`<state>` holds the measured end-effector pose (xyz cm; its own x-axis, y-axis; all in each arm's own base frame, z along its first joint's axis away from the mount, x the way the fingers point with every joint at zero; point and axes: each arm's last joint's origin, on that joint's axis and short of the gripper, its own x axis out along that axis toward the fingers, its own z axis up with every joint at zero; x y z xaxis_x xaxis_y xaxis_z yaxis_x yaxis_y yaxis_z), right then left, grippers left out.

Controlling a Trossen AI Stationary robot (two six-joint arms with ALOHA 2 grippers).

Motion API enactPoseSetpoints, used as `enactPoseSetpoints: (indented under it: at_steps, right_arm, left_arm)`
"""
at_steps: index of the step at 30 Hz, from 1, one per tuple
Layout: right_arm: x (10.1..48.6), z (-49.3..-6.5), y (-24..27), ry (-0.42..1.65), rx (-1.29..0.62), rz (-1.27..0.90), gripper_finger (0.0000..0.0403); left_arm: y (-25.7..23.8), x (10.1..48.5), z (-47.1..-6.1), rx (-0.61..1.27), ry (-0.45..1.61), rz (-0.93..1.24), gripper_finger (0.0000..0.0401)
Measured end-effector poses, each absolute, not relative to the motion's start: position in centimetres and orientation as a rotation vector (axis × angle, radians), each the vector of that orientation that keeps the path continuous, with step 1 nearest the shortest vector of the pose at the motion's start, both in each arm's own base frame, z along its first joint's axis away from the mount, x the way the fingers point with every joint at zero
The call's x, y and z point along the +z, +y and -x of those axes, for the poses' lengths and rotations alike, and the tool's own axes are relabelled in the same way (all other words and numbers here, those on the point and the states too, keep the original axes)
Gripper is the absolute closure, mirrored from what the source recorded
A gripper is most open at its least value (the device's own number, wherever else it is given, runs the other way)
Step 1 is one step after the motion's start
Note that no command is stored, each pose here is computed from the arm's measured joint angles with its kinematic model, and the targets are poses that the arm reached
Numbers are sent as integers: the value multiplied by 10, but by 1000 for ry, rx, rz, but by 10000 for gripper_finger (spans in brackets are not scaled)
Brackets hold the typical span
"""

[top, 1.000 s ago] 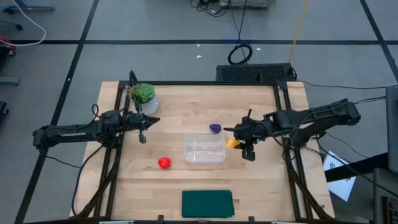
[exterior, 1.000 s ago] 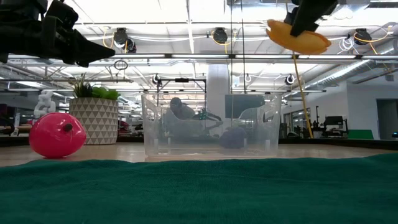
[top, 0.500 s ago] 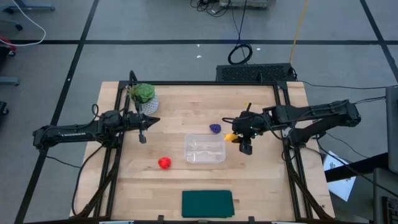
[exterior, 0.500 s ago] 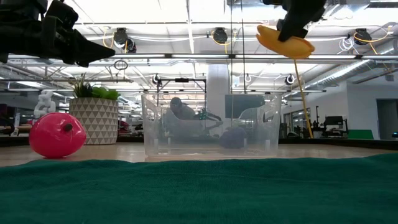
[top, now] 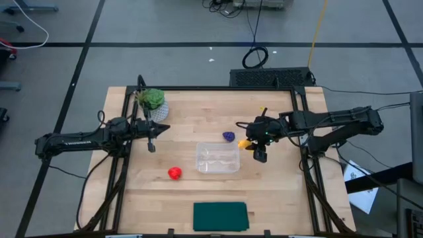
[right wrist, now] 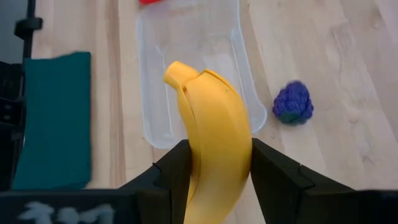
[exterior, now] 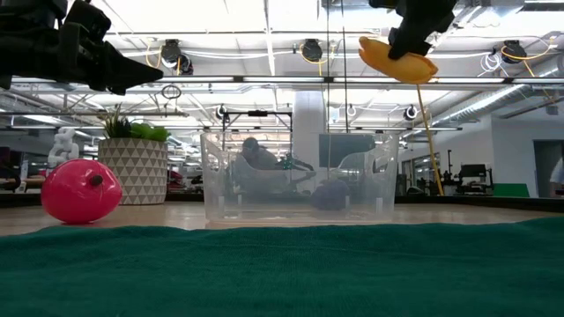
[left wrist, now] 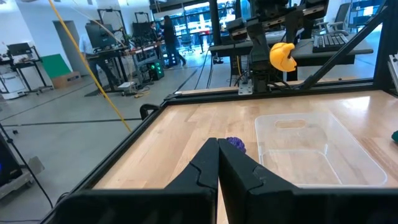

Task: Pick and placing Produce into tupperware
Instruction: Put the banana into the transparent bin

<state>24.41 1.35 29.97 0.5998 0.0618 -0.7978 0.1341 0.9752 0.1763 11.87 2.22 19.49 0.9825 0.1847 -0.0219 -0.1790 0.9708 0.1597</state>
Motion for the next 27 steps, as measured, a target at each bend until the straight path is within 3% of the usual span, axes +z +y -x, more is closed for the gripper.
enactPoseSetpoints:
  at_steps: [27]
  right_arm:
    - [287, -281, -20, 807, 87, -255, 266]
  left_arm:
    - [22, 194, -119, 183, 48, -177, 396]
